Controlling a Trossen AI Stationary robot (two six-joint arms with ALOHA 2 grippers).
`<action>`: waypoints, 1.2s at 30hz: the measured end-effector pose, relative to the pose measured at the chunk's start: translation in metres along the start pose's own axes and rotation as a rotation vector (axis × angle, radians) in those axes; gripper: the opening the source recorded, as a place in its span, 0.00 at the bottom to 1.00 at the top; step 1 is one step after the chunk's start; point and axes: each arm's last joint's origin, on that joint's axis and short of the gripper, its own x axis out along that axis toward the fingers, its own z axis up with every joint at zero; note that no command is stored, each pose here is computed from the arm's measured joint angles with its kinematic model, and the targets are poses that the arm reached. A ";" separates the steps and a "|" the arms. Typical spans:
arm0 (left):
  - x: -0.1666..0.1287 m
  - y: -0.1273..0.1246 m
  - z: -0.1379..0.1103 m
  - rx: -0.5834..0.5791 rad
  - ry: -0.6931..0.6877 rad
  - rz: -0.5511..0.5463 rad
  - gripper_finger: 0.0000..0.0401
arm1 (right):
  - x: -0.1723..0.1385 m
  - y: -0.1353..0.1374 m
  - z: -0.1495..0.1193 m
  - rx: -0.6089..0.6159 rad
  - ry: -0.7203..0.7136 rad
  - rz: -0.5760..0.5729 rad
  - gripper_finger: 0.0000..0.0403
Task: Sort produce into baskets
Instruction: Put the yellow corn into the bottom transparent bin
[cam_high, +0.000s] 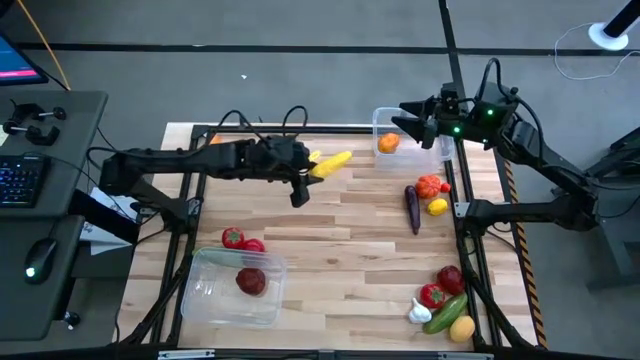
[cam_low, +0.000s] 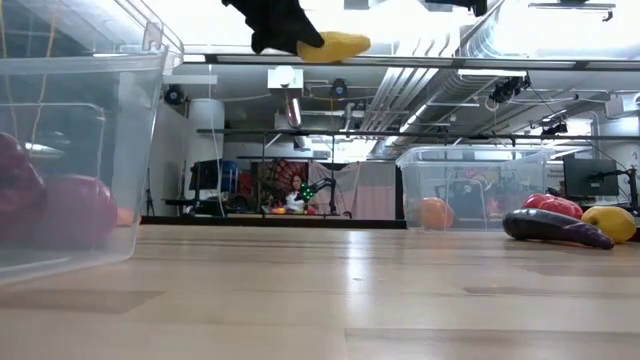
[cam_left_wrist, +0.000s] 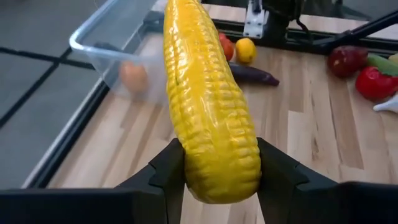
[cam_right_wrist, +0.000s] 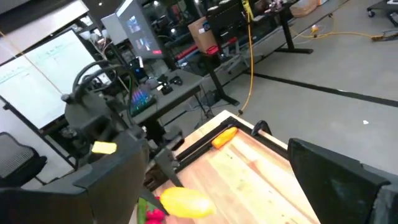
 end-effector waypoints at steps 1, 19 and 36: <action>0.000 0.000 0.000 0.010 -0.003 0.000 0.33 | 0.000 0.000 0.000 0.010 -0.001 0.001 0.94; -0.085 -0.053 -0.041 -0.246 0.419 -0.235 0.34 | -0.002 -0.005 -0.018 0.002 0.204 -0.004 0.94; -0.164 -0.171 -0.096 -0.486 0.824 -0.440 0.35 | -0.005 -0.006 -0.028 0.100 0.345 0.059 0.94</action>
